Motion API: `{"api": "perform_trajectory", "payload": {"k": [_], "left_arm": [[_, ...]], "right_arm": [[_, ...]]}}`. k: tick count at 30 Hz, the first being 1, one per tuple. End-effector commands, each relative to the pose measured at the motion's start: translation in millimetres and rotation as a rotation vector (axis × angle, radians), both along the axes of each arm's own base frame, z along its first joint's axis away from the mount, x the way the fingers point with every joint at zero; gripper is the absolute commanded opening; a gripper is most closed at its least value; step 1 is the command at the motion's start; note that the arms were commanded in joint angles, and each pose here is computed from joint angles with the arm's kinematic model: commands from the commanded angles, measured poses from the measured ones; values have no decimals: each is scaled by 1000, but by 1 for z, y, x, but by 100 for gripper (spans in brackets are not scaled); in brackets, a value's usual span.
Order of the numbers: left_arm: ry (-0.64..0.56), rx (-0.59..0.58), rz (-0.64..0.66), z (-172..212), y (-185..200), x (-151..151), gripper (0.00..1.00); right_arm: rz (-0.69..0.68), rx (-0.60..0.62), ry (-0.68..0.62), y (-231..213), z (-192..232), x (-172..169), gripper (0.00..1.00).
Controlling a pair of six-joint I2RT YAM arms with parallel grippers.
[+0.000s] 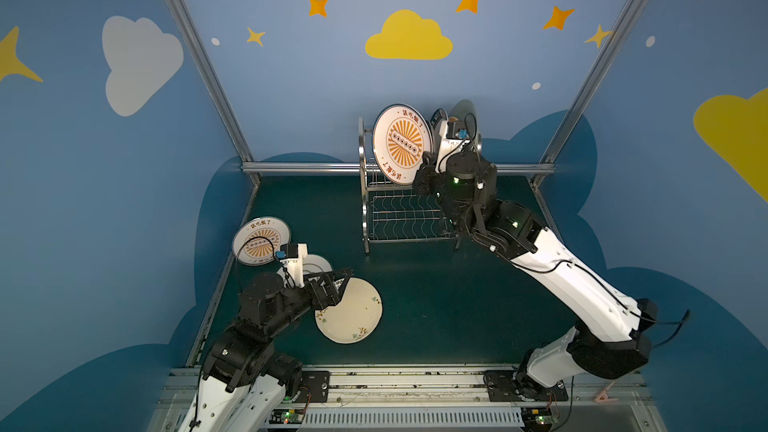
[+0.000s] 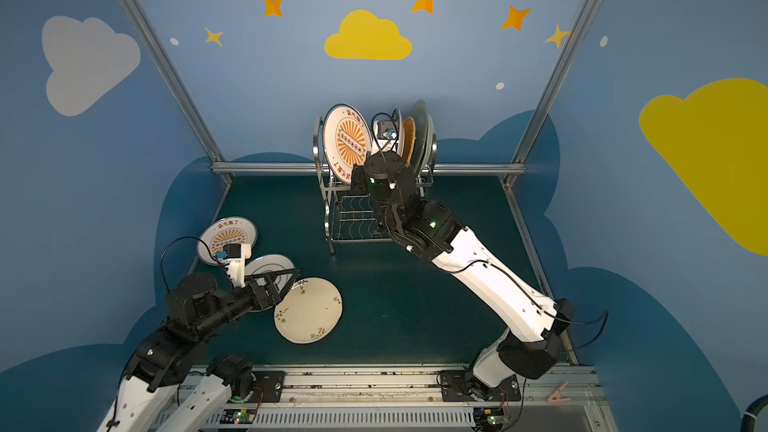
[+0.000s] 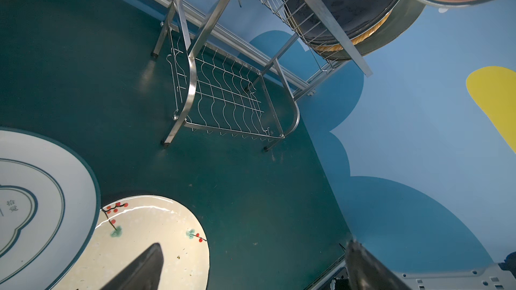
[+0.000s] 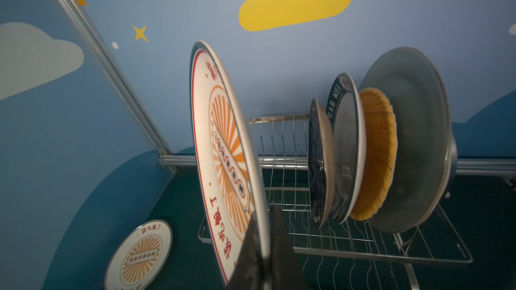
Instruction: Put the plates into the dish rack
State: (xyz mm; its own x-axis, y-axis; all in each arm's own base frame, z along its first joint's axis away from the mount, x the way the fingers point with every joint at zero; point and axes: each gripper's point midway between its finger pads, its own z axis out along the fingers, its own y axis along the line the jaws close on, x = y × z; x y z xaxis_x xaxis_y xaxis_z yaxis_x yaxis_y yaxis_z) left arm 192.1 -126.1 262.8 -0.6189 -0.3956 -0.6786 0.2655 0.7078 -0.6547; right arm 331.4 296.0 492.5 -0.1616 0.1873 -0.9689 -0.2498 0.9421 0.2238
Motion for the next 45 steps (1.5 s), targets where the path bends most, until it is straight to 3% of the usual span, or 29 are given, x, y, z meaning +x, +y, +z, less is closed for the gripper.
{"api": "perform_trajectory", "payload": {"k": [1, 23, 45], "left_arm": [[11, 33, 3, -8, 3, -3, 100], [-12, 20, -11, -10, 5, -12, 100], [-12, 16, -5, -10, 6, -12, 100]], "right_arm": [[-116, -1, -74, -19, 28, 14, 0], [-368, -267, -83, -8, -8, 91, 0], [-438, -311, 16, -12, -56, 119, 0]]}}
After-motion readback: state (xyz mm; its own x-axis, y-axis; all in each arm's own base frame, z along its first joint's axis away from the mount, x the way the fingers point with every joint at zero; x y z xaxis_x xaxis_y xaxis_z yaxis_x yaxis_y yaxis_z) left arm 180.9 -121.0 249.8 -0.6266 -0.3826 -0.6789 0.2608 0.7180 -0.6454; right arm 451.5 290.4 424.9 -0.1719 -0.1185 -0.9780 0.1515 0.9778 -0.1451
